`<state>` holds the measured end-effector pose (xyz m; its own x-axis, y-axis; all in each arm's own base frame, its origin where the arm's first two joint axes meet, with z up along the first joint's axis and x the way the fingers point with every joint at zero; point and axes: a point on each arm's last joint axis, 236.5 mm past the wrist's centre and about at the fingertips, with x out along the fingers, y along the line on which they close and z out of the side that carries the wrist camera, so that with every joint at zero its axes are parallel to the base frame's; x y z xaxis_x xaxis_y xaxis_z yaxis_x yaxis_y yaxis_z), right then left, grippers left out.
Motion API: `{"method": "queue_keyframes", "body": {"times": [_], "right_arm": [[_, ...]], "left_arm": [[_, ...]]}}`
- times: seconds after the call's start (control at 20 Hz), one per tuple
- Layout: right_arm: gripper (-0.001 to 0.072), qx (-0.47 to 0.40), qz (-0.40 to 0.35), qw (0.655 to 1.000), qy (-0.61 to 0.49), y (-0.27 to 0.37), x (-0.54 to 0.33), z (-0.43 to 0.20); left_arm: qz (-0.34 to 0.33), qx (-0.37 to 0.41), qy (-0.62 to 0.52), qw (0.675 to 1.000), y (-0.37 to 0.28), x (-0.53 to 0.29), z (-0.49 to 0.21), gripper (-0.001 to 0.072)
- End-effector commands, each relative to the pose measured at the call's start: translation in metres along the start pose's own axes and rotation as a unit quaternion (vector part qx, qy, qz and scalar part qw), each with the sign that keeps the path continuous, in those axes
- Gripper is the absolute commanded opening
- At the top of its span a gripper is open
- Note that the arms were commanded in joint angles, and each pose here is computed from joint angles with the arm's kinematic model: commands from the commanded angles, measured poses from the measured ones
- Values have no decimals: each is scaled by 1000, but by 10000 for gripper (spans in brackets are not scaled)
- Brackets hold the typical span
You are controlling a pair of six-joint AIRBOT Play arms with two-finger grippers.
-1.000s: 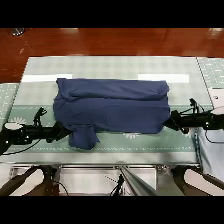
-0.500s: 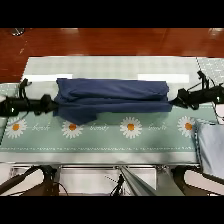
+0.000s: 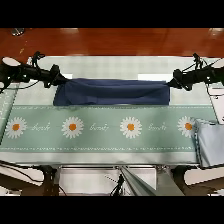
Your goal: Fold the shirts.
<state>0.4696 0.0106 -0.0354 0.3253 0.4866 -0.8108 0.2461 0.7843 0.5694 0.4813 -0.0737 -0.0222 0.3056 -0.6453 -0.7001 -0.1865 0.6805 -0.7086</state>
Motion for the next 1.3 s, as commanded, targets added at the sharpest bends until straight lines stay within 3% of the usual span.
{"method": "queue_keyframes", "body": {"times": [0.0, 0.15, 0.2, 0.25, 0.3, 0.4, 0.55, 0.65, 0.8, 0.95, 1.2, 1.25], "right_arm": [[24, 15, 9, 1000, -6, -4, 19, 24], [26, 36, 20, 999, -12, -8, 33, 33], [146, 39, 25, 999, -15, -7, 35, 34], [442, 39, 25, 999, -17, -8, 33, 36], [631, 31, 26, 999, -15, -10, 27, 37], [626, 32, 34, 999, -4, -18, 3, 40], [626, 60, 34, 998, 16, -48, -29, 33], [626, 67, 5, 997, 43, -70, -30, 18], [625, 71, 8, 996, 61, -70, -5, 1], [626, 50, 42, 996, 67, -43, 23, -2], [622, 56, 35, 992, 111, -33, 70, -24], [589, 53, 35, 991, 114, -27, 75, -26]], "left_arm": [[-4, -22, 16, 1000, 7, 20, 22, 21], [-3, -32, 30, 999, 17, 31, 24, 21], [-1, -32, 28, 999, 19, 31, 25, 57], [-1, -33, 24, 999, 20, 27, 28, 363], [-2, -32, 27, 999, 22, 18, 30, 705], [16, -31, 43, 998, 36, -17, 32, 703], [141, -62, 73, 985, 99, -89, 11, 703], [175, -61, 33, 982, 112, -122, 13, 703], [142, -16, -94, 985, 76, -129, 28, 703], [114, 46, -171, 978, 28, -110, -3, 703], [97, 103, -72, 987, -9, -46, -90, 703], [94, 113, -58, 987, -15, -35, -98, 703]]}}
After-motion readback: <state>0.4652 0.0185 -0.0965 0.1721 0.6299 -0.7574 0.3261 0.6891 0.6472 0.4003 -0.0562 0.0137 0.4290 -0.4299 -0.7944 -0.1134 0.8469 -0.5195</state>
